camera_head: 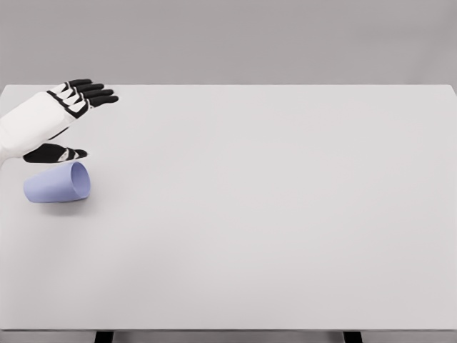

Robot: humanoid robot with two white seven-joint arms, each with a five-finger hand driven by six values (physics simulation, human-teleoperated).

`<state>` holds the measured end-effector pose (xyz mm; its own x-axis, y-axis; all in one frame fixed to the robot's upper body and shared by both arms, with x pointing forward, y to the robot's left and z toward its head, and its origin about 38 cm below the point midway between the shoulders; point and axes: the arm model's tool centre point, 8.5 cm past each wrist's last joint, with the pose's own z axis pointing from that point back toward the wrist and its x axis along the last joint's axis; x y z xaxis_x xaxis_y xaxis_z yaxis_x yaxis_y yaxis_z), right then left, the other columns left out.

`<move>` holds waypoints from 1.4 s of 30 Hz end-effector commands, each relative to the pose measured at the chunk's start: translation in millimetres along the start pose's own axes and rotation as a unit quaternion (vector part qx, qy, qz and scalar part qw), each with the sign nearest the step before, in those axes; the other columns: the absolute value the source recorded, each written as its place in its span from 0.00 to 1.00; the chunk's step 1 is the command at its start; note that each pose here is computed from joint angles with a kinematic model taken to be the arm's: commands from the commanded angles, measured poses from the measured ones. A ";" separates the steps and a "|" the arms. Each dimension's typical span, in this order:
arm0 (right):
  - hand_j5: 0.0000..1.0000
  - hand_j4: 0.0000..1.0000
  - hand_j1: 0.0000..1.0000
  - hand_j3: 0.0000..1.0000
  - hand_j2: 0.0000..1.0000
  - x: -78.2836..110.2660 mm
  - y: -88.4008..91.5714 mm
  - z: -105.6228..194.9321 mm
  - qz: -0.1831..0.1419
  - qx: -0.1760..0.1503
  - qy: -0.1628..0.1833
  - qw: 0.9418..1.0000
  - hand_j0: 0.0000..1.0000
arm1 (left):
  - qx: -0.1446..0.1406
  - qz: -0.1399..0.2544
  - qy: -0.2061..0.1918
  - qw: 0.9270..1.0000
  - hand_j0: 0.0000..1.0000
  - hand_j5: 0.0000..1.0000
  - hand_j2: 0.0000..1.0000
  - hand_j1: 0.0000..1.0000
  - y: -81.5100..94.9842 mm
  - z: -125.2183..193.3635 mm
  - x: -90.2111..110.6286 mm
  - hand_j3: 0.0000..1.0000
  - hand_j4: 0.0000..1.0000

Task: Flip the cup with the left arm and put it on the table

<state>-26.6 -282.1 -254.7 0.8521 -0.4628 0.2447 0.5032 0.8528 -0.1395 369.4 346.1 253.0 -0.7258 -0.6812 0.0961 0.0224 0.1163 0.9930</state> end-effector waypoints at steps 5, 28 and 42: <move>1.00 1.00 1.00 1.00 1.00 0.1 0.0 0.0 0.000 0.000 0.000 1.000 1.00 | -0.066 -0.087 0.026 0.994 1.00 1.00 1.00 1.00 4.8 9.7 -12.1 1.00 1.00; 1.00 1.00 1.00 1.00 1.00 0.1 0.0 0.0 0.000 0.000 0.000 1.000 1.00 | -0.091 -0.112 0.021 0.989 1.00 1.00 1.00 1.00 19.0 12.9 -15.9 1.00 1.00; 1.00 1.00 1.00 1.00 1.00 0.1 0.0 0.0 0.000 0.000 0.000 1.000 1.00 | -0.114 -0.097 0.021 0.989 1.00 1.00 1.00 1.00 13.4 14.3 -23.7 1.00 1.00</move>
<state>-26.6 -282.1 -254.7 0.8520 -0.4628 0.2447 0.5033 0.8528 -0.1395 377.5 373.2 267.8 -0.7016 -0.7036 -0.1129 0.0238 -0.1814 0.9831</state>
